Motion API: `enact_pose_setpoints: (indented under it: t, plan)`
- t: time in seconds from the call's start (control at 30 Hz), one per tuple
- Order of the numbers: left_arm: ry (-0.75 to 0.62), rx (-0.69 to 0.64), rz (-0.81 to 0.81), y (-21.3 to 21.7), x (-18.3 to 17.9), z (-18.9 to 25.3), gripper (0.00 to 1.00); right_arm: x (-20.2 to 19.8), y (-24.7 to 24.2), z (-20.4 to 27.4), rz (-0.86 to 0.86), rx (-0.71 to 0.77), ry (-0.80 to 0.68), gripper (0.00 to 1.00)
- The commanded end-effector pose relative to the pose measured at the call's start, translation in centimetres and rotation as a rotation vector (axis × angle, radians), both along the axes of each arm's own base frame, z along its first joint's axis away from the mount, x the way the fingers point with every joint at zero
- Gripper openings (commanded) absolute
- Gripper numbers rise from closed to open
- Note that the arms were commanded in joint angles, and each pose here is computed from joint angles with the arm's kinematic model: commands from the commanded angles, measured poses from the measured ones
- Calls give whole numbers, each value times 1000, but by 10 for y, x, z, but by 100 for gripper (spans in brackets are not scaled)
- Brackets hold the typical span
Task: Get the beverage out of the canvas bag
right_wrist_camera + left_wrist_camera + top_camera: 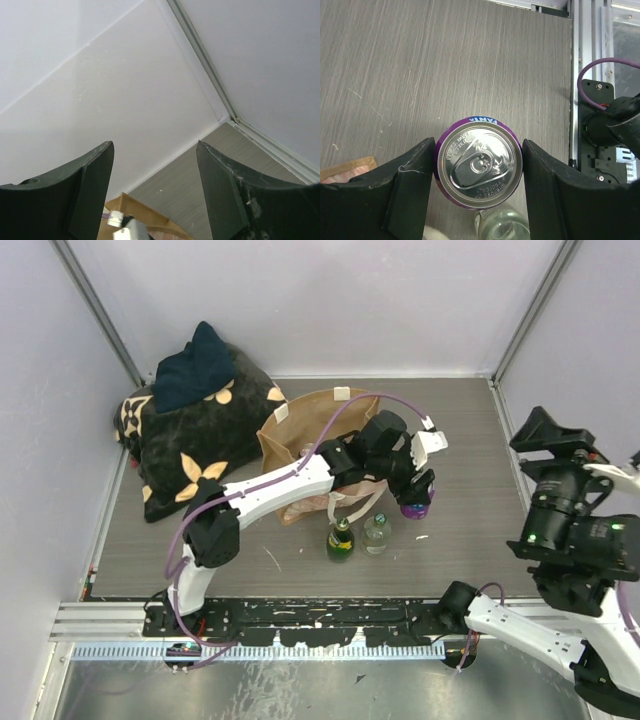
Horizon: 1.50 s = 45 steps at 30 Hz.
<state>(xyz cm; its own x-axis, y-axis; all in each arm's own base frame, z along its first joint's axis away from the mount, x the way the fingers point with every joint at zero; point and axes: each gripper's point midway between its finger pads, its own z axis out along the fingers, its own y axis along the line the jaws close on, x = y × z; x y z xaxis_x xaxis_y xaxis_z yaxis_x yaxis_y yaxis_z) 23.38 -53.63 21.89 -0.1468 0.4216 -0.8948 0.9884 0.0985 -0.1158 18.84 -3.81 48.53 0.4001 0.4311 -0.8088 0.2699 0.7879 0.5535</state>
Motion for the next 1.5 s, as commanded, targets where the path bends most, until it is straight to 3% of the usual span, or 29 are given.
enact_pose_setpoints:
  t: [0.0,0.3,0.57,0.6,0.7,0.73,0.77,1.0,1.27,1.47]
  plan:
    - [-21,-35,10,-15,11,-6,0,-9,-1,36,81,-7,-74,73]
    - [5,34,30,-25,21,-56,2,1,27,51,191,-70,-84,73]
    - [15,74,46,-24,23,-95,17,7,39,41,225,-94,-74,73]
    - [16,74,48,-23,23,-97,24,8,41,39,228,-94,-71,73]
    - [16,82,55,-20,23,-100,63,10,44,33,232,-100,-59,73]
    - [17,84,56,-18,22,-100,89,11,44,32,233,-100,-56,73]
    - [18,87,55,-17,21,-99,99,12,45,30,234,-98,-53,73]
    - [-3,57,43,-9,16,-61,98,18,53,24,239,-108,-35,73]
    - [-147,-131,29,23,0,84,98,20,58,30,248,-109,-66,73]
    - [-228,-161,167,82,3,139,98,30,73,23,268,-131,-50,73]
